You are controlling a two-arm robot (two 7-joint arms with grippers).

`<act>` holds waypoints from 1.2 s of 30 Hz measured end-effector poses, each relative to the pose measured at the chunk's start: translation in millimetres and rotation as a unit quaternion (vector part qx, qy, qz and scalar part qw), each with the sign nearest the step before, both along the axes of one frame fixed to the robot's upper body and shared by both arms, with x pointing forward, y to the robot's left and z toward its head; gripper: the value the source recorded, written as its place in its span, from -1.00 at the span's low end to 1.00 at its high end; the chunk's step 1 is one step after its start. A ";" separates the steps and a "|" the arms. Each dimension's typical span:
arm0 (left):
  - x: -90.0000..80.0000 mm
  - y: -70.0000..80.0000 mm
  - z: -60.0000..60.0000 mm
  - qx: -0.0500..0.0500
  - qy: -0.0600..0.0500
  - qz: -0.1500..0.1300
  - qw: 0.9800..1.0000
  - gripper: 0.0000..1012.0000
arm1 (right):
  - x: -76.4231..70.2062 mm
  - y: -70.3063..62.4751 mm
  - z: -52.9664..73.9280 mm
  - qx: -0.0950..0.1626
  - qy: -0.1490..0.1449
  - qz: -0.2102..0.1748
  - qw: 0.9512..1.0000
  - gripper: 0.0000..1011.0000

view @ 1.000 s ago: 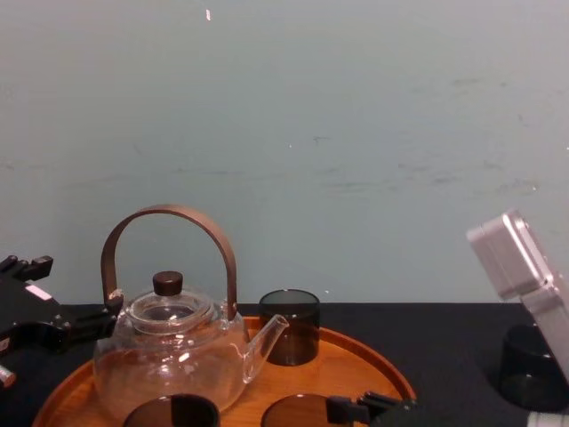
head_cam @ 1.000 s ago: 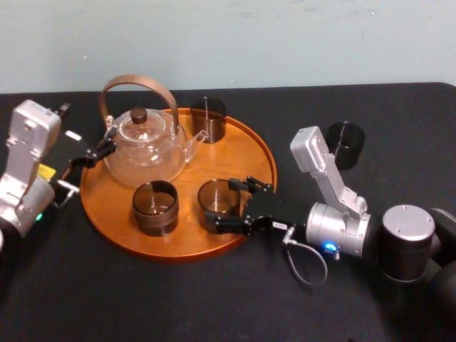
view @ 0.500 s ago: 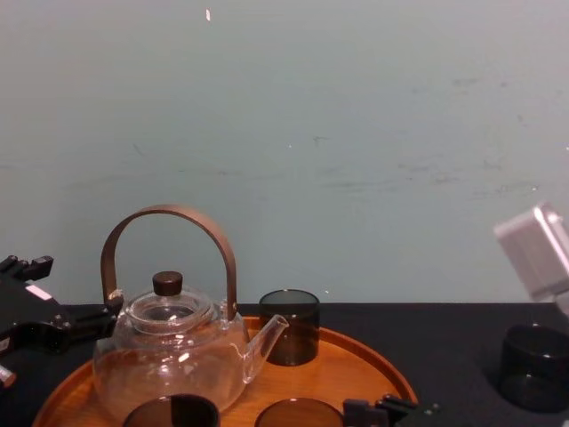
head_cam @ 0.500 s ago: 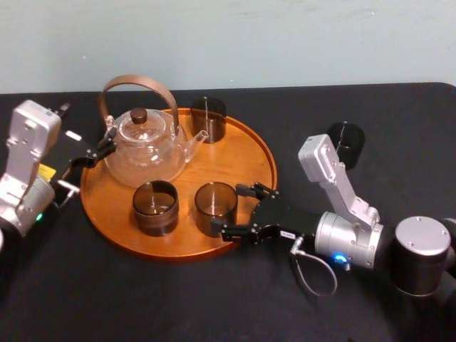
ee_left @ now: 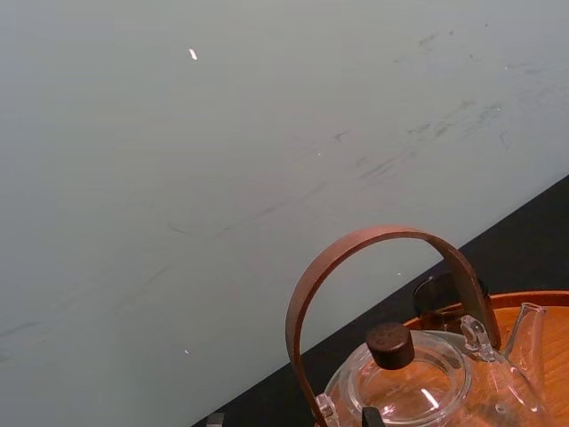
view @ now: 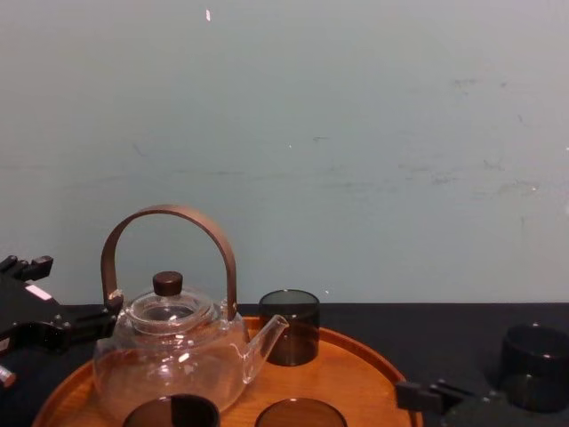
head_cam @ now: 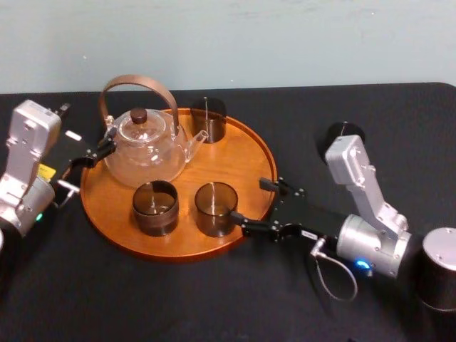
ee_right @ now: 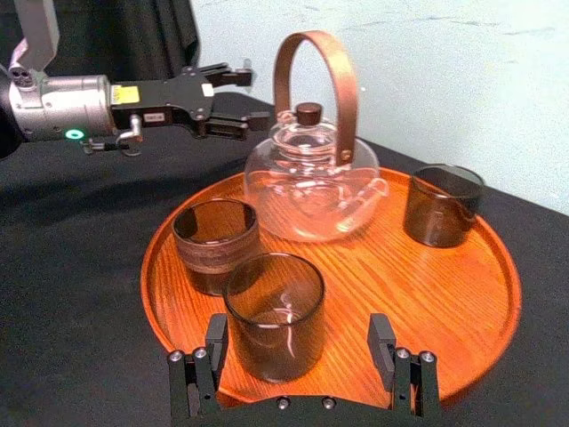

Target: Pick up the glass from the table and place it on the tray.

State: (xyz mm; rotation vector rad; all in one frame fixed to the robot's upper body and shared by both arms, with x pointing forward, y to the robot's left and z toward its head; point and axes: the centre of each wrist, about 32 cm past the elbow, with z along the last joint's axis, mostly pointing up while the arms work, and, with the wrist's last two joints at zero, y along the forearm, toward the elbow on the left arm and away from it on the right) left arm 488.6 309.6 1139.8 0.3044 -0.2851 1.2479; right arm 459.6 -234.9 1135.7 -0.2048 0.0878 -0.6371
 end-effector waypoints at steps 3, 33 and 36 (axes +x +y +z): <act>0.0 0.0 0.0 0.000 0.000 0.000 1.000 0.98 | -6.1 -6.6 0.3 0.002 -0.001 -0.013 1.000 0.98; 0.0 0.0 0.0 0.000 0.000 0.000 1.000 0.98 | -29.6 -90.9 3.6 0.022 -0.014 -0.186 0.982 0.98; 0.0 0.0 0.0 0.000 0.000 0.000 1.000 0.98 | -27.0 -96.7 0.7 0.023 -0.009 -0.199 0.980 0.98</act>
